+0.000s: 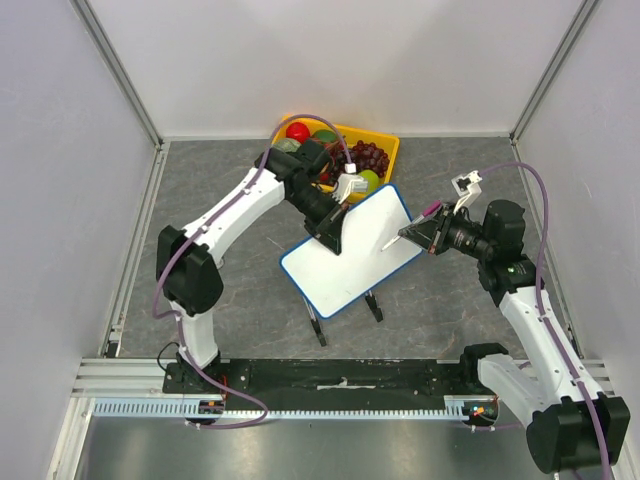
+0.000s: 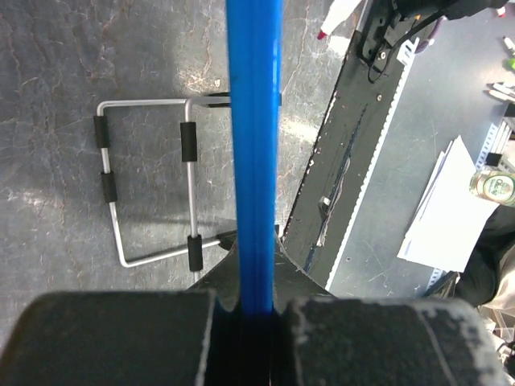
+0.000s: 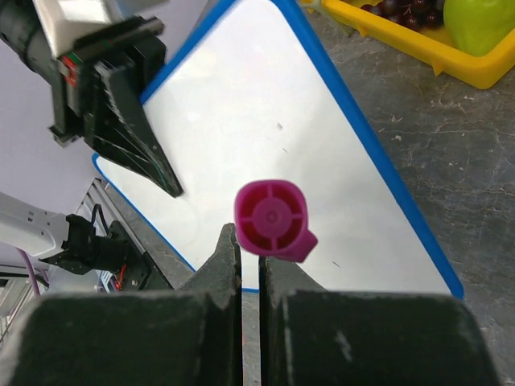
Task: Write a sentence on the whiteboard
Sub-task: Adjust the whiteboard on the whiteboard stand.
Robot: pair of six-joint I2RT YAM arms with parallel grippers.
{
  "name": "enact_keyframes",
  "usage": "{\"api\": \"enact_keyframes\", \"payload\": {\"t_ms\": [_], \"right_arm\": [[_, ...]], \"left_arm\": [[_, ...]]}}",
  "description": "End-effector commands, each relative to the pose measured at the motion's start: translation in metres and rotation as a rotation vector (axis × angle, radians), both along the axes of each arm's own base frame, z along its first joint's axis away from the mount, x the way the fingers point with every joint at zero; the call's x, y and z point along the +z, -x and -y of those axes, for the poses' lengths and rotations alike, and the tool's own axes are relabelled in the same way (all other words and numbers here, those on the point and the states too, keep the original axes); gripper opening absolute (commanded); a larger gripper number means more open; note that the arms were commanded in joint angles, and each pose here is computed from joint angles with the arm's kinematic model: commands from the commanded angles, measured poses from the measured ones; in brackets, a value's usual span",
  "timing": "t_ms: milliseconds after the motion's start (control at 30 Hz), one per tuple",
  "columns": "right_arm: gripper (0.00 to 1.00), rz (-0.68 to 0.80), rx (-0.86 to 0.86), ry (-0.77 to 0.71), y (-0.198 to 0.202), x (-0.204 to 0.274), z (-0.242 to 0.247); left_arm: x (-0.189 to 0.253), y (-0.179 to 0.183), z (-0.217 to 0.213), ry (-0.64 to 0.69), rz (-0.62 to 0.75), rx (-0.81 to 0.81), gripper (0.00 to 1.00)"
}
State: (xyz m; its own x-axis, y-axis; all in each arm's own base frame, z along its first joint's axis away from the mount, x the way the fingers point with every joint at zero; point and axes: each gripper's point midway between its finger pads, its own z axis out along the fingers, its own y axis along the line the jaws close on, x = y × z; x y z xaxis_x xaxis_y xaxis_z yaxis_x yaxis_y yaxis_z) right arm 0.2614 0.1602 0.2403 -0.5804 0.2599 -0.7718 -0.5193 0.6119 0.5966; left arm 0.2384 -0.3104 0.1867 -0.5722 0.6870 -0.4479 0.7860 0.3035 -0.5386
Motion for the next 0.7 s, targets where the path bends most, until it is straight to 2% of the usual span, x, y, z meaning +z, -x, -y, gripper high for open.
{"api": "enact_keyframes", "payload": {"t_ms": [0,133,367,667], "right_arm": [[0.0,0.075,0.019,-0.026,0.001,0.031,-0.002],[0.0,0.085,0.025,-0.035,0.003,0.038,-0.003],[0.0,0.11,0.041,-0.05,0.007,0.052,-0.005],[0.0,0.092,0.042,-0.048,0.005,0.046,-0.005]], "left_arm": [[0.061,0.007,-0.009,0.169,0.066,-0.016,0.02],[0.074,0.008,-0.024,0.189,0.076,0.024,0.02],[0.058,0.016,-0.048,0.115,0.062,0.069,0.02],[0.041,0.046,-0.065,0.108,0.046,0.043,0.02]]}}
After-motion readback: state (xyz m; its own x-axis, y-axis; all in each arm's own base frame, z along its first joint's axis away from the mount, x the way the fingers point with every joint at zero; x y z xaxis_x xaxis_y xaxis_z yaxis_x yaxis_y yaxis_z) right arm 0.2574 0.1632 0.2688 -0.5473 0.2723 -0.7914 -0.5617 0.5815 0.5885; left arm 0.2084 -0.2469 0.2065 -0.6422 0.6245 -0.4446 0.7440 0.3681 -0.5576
